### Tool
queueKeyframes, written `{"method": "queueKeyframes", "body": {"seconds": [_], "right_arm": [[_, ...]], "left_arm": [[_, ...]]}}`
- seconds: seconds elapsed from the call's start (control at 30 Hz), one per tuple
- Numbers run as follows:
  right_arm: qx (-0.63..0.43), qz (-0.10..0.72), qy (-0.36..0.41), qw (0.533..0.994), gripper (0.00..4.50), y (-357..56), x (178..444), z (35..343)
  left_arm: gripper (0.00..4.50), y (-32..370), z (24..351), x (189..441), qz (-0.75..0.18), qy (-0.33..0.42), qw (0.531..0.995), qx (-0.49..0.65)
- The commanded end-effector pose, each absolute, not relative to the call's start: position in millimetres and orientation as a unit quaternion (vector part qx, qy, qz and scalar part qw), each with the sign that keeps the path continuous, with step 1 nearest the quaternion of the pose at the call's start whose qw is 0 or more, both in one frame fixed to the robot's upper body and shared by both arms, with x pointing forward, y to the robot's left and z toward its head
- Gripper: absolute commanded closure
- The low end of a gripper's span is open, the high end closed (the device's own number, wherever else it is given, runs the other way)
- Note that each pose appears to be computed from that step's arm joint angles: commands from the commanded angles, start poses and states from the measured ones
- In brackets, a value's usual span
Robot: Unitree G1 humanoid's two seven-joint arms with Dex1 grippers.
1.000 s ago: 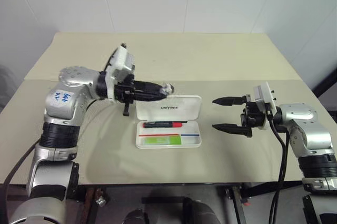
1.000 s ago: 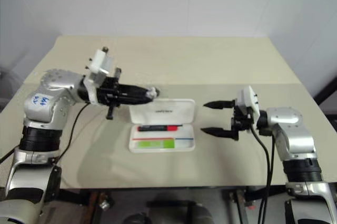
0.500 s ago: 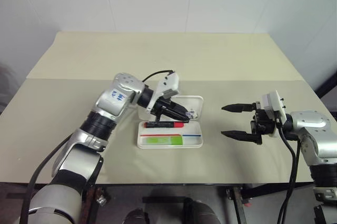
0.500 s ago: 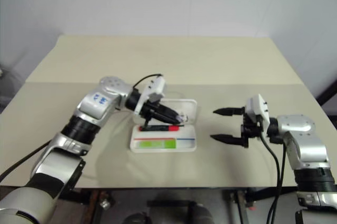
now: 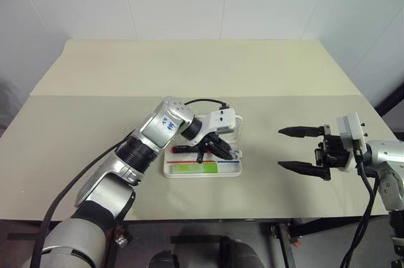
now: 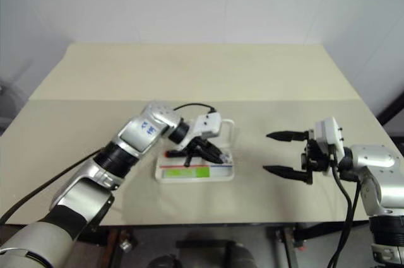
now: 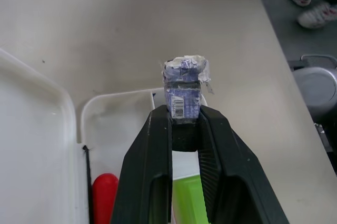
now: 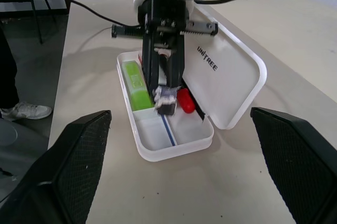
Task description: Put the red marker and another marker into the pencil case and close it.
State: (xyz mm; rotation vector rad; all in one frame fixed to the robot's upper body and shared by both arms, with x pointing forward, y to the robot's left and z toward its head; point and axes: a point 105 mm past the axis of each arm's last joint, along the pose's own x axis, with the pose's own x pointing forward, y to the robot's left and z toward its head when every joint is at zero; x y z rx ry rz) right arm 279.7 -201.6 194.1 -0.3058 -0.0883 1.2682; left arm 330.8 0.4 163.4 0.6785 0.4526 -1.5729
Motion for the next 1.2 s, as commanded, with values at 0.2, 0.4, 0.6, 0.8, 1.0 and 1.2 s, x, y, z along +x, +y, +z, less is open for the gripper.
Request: {"method": "queueKeyframes", "body": {"seconds": [0.2,0.4,0.6,0.8,1.0,1.2], "right_arm": [[-0.15,0.58,-0.058,0.799,0.0,-196.6,278.3,199.1],[-0.148,0.578,-0.053,0.801,0.0,-194.8,280.0,195.8],[-0.15,0.577,-0.051,0.801,0.0,-193.7,281.9,194.6],[-0.151,0.574,-0.049,0.803,0.0,-193.3,282.7,193.0],[-0.151,0.572,-0.047,0.805,0.0,-192.9,283.8,191.9],[-0.151,0.569,-0.047,0.807,0.0,-192.2,285.1,191.0]], "left_arm": [[4.16,-2.4,157.2,335.9,-0.656,0.206,0.658,0.309],[4.16,-0.6,152.0,333.3,-0.65,0.215,0.663,0.301],[4.16,-1.7,152.5,324.7,-0.66,0.216,0.655,0.298],[4.16,-1.0,153.7,314.8,-0.67,0.216,0.644,0.3],[4.16,3.0,147.4,311.4,-0.669,0.222,0.638,0.309],[4.16,4.2,144.8,313.6,-0.665,0.224,0.639,0.314]]}}
